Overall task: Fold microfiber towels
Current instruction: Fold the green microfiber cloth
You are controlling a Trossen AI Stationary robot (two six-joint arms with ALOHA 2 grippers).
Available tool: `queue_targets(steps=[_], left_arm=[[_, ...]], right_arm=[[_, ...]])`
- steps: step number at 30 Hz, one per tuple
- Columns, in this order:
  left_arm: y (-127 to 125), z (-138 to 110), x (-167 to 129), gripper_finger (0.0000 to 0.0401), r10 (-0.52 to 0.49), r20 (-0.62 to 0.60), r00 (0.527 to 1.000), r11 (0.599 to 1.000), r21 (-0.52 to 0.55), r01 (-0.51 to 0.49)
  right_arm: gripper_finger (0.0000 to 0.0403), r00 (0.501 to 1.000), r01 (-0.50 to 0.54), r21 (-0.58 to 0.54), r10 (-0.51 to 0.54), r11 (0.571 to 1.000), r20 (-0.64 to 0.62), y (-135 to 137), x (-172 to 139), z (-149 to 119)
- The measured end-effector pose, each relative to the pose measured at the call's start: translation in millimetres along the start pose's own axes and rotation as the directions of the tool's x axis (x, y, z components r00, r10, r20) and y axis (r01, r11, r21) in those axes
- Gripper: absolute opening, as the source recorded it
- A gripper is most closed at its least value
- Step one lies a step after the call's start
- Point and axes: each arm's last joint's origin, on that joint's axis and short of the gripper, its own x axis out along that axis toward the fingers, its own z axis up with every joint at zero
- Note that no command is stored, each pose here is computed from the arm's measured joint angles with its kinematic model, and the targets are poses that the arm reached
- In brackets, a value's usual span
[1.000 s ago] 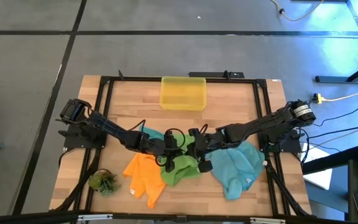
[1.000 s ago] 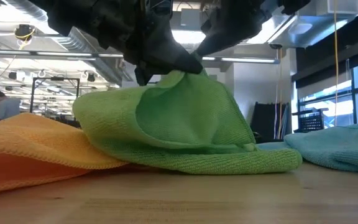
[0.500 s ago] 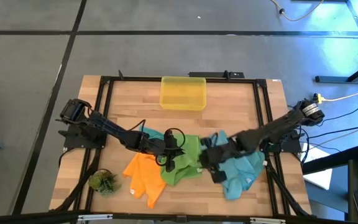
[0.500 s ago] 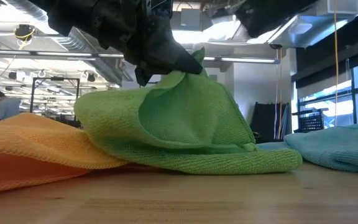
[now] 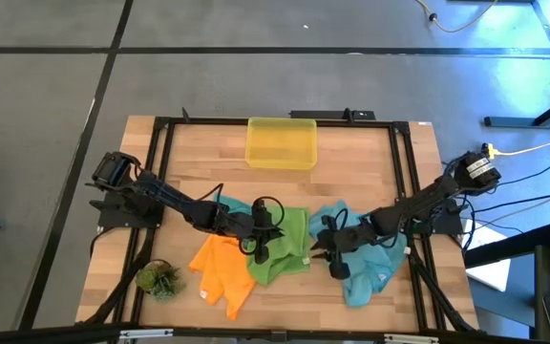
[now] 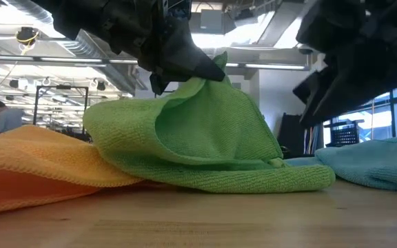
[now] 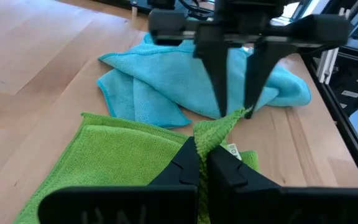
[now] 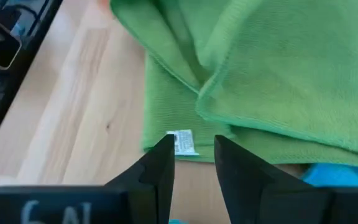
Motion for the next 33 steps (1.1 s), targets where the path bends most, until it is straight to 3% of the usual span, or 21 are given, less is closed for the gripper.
queue_targets(steps=[10, 25, 33], left_arm=[[6, 2, 2, 0.0000, 0.017, 0.006, 1.000, 1.000, -0.003, -0.017], [5, 2, 1, 0.0000, 0.015, 0.005, 1.000, 1.000, 0.001, -0.015], [5, 2, 1, 0.0000, 0.015, 0.005, 1.000, 1.000, 0.001, -0.015]], right_arm=[[0.0115, 0.997, 0.077, 0.068, -0.079, 0.995, 0.020, -26, 2, -10], [0.0115, 0.999, -0.019, 0.075, 0.017, 0.997, 0.035, -24, 22, -15], [0.0115, 1.000, -0.019, 0.076, 0.017, 0.997, 0.025, -24, 28, -19]])
